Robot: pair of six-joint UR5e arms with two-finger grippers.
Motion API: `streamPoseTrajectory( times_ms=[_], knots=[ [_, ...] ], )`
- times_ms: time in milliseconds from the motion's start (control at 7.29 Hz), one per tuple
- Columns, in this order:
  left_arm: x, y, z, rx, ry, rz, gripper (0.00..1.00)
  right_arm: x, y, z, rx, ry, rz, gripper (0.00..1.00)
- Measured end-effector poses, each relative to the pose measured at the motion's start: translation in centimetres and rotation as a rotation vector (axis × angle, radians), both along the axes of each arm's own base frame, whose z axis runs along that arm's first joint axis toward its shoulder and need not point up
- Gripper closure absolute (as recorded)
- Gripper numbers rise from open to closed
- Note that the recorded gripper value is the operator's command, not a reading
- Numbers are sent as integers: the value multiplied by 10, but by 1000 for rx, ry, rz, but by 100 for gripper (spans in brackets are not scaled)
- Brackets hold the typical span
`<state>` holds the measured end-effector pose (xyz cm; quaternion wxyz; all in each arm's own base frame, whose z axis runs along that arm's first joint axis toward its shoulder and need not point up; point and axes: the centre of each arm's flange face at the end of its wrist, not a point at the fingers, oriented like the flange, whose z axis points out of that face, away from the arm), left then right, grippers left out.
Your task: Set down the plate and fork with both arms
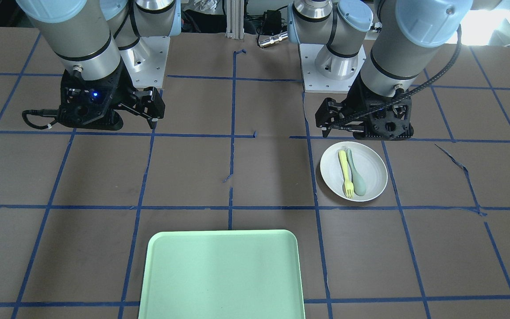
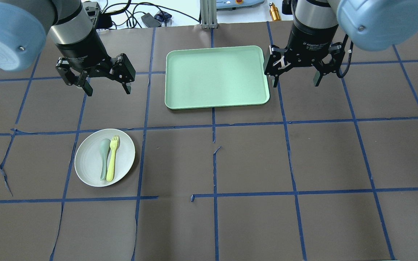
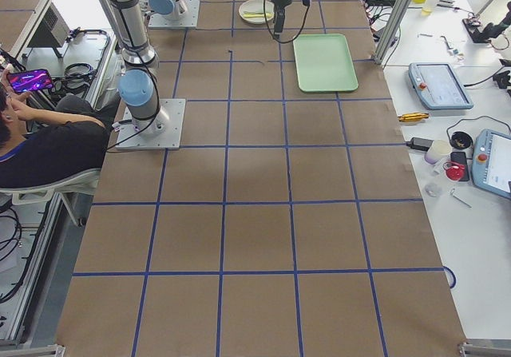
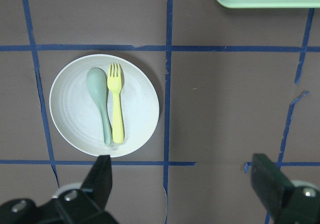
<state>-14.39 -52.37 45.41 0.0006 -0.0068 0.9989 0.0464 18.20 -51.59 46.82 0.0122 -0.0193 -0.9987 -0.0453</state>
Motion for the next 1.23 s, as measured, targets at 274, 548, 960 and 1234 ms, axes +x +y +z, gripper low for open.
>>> streamPoseTrajectory(
  times_ms=[274,548,960,1234],
  knots=[
    [-6,0,-3,6,2,-10,0,-1,1,0,4,4,-1,0],
    [-6,-1,-4,5,-1,-13,0,0,2,2,4,-3,0,0],
    [-8,0,-2,1,-1,-16,0,1,2,0,4,-8,1,0],
    [-8,0,-4,2,1,-14,0,2,2,-3,9,-8,0,0]
  ],
)
